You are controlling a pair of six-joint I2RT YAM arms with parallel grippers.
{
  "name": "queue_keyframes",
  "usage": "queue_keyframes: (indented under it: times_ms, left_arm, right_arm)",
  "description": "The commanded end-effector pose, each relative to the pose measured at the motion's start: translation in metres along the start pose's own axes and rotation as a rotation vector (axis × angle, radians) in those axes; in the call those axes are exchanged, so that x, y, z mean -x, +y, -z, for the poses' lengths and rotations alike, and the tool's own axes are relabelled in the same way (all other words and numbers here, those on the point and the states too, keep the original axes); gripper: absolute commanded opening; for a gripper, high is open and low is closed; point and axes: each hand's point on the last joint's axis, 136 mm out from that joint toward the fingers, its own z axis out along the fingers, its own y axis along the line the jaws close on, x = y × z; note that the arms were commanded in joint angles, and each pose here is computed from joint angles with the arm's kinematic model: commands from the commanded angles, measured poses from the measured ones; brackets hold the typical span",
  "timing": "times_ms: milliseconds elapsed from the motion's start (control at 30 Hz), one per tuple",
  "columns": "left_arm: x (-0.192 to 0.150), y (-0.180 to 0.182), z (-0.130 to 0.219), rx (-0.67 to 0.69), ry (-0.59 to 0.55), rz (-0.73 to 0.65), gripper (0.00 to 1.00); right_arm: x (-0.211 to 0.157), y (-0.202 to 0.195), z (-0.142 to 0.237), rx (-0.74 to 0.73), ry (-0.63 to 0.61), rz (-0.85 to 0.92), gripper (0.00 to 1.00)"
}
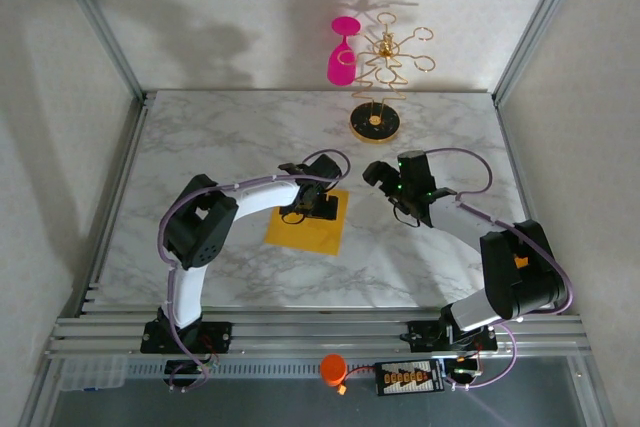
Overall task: Fold a paper plane with a square sheet of paper (pick it up from the middle)
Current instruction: First fold in half a square sheet of paper at the center of the table.
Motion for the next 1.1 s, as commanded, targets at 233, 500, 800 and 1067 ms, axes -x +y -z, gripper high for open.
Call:
queue_keyframes:
  times_ms: [233, 500, 800, 1067]
  left_arm:
    - [-0.016, 0.013, -0.016, 0.078, 0.058, -0.052, 0.97]
    - [-0.032, 0.019, -0.033, 0.069, 0.116, -0.075, 0.94]
    - [-0.023, 0.017, -0.023, 0.03, 0.089, -0.033, 0.85]
    - [0.008, -0.002, 0.021, -0.206, 0.004, 0.111, 0.45]
  right_arm:
    - [0.001, 0.0, -0.001, 0.016, -0.009, -0.005, 0.99]
    - [0.003, 0.002, 0.002, 0.017, -0.016, -0.002, 0.99]
    - [0.004, 0.003, 0.0, 0.021, -0.015, -0.003, 0.99]
    - [0.014, 0.016, 0.001, 0.064, -0.049, -0.01, 0.97]
